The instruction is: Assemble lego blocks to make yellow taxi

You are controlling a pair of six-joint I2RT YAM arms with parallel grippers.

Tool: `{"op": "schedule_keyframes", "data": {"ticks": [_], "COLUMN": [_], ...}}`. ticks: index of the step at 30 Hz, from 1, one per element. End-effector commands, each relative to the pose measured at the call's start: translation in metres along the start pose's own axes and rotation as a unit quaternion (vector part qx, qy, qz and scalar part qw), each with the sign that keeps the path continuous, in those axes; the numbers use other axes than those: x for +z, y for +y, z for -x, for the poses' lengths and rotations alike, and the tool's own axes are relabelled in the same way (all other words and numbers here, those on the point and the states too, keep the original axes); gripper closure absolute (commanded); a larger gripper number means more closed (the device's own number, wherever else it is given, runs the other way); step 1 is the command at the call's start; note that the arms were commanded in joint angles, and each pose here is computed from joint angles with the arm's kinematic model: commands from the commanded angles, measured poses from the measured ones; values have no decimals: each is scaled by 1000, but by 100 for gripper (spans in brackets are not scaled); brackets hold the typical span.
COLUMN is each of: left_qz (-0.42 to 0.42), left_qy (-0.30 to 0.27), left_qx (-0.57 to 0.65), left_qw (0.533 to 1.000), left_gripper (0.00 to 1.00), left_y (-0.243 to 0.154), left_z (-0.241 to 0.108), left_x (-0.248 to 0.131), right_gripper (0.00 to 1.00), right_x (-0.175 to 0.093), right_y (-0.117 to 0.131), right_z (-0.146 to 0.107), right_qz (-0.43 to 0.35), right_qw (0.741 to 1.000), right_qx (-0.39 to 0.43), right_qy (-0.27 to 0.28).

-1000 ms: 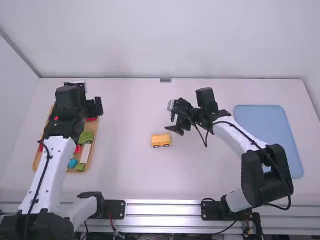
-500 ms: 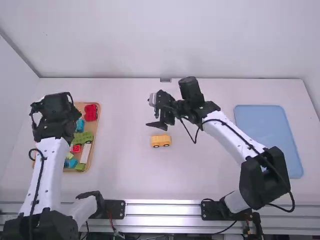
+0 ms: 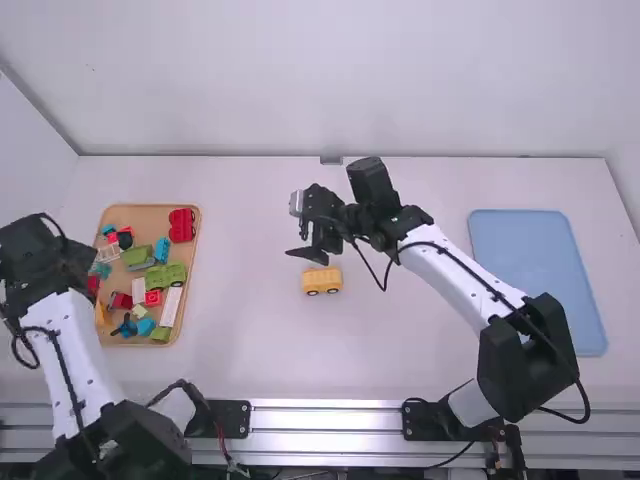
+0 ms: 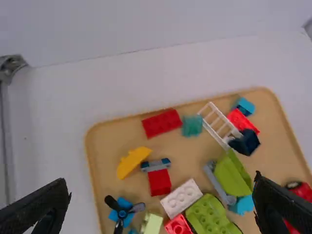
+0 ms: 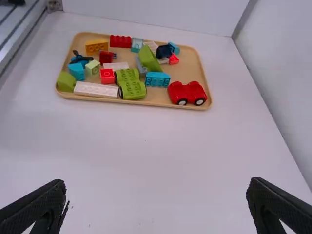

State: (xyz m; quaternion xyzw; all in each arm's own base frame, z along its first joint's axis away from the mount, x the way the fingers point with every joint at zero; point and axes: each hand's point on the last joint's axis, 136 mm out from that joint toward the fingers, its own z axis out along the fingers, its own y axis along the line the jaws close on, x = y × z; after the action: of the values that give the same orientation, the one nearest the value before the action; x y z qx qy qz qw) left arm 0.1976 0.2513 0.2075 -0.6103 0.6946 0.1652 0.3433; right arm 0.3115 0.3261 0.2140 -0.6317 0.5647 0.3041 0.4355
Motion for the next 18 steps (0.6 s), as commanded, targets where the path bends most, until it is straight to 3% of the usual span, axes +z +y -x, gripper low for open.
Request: {"op": "schedule_keyframes", "data": {"ticks": [1, 5, 12, 18], "left_qz": [1, -33, -13, -29], "left_qy": [-1, 5, 47, 193], "left_qx": [-42, -20, -14, 113], "left_qw": [999, 999, 999, 974], "left_gripper": [1, 1, 1, 2], "left_y": [12, 10, 31, 28], "left_z": [4, 11, 11, -35], "left_x": [-2, 1, 26, 66], "right_gripper": [1, 1, 1, 2], "right_x": [-4, -4, -5, -5], "right_y": [-6, -6, -8, -11], "right_z": [13, 13, 13, 16], "right_qz": [-8, -8, -12, -17], "right_qw": [1000, 1000, 1000, 999], "right_qx": [-16, -17, -26, -33], "right_qy": [-10, -10, -8, -13]}}
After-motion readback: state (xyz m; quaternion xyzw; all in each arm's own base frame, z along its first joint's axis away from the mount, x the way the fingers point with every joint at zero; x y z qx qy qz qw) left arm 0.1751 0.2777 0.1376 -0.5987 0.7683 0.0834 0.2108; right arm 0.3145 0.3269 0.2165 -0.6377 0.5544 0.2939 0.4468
